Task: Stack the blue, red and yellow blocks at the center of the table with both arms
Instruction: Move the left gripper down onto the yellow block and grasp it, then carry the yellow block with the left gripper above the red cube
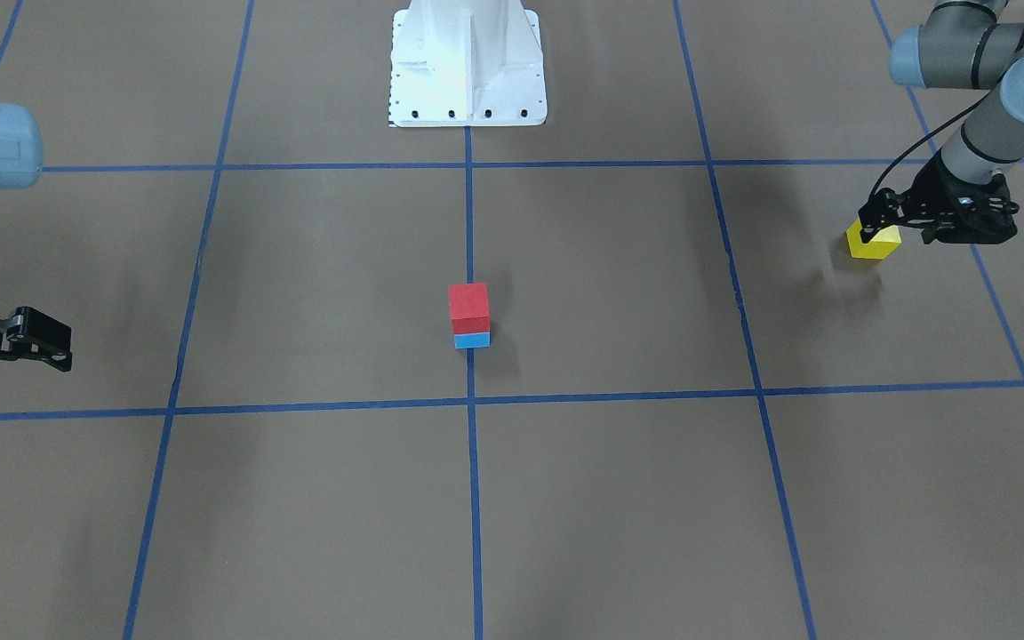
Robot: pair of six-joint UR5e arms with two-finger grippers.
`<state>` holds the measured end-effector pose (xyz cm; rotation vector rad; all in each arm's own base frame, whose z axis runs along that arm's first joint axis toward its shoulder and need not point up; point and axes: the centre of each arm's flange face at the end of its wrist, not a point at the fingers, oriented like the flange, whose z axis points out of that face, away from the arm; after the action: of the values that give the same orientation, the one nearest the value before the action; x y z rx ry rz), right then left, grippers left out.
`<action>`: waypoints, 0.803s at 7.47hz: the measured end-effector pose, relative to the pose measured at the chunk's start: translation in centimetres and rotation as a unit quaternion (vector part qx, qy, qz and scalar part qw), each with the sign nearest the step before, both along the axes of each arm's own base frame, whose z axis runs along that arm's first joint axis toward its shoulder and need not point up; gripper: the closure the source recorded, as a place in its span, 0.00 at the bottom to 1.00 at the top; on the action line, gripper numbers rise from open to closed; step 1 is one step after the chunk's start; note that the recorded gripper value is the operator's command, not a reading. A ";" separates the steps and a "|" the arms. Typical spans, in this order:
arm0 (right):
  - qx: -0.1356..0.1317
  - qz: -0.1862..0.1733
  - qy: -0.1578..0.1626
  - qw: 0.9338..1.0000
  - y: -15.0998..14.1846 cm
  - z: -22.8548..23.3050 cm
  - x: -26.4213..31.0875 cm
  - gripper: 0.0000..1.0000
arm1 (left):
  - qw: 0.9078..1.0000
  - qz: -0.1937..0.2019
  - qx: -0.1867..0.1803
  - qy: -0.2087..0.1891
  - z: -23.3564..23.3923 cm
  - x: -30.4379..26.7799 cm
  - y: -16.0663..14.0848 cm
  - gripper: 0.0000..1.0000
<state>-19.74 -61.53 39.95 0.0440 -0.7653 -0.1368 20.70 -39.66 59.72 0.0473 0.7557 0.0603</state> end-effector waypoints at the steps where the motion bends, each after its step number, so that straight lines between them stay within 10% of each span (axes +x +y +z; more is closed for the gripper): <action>1: 0.001 0.000 0.000 1.000 0.0 -0.1 0.0 0.01 | 1.000 0.007 -0.002 -0.002 0.3 0.6 0.3 0.00; 4: 0.002 0.000 -0.001 1.000 0.1 -0.2 0.1 0.01 | 0.999 0.031 -0.009 -0.011 1.7 2.4 1.4 0.15; 5: 0.001 0.000 -0.001 1.000 0.1 -0.1 0.1 0.01 | 0.999 0.035 -0.011 -0.013 1.9 2.7 1.6 0.81; 6: 0.001 0.000 -0.001 1.000 0.1 -0.1 0.1 0.01 | 0.999 0.036 -0.011 -0.013 2.0 2.9 1.7 1.00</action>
<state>-19.63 -61.38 39.83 0.0469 -0.7671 -0.1370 23.57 -37.91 61.69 -0.0020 0.7319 0.1212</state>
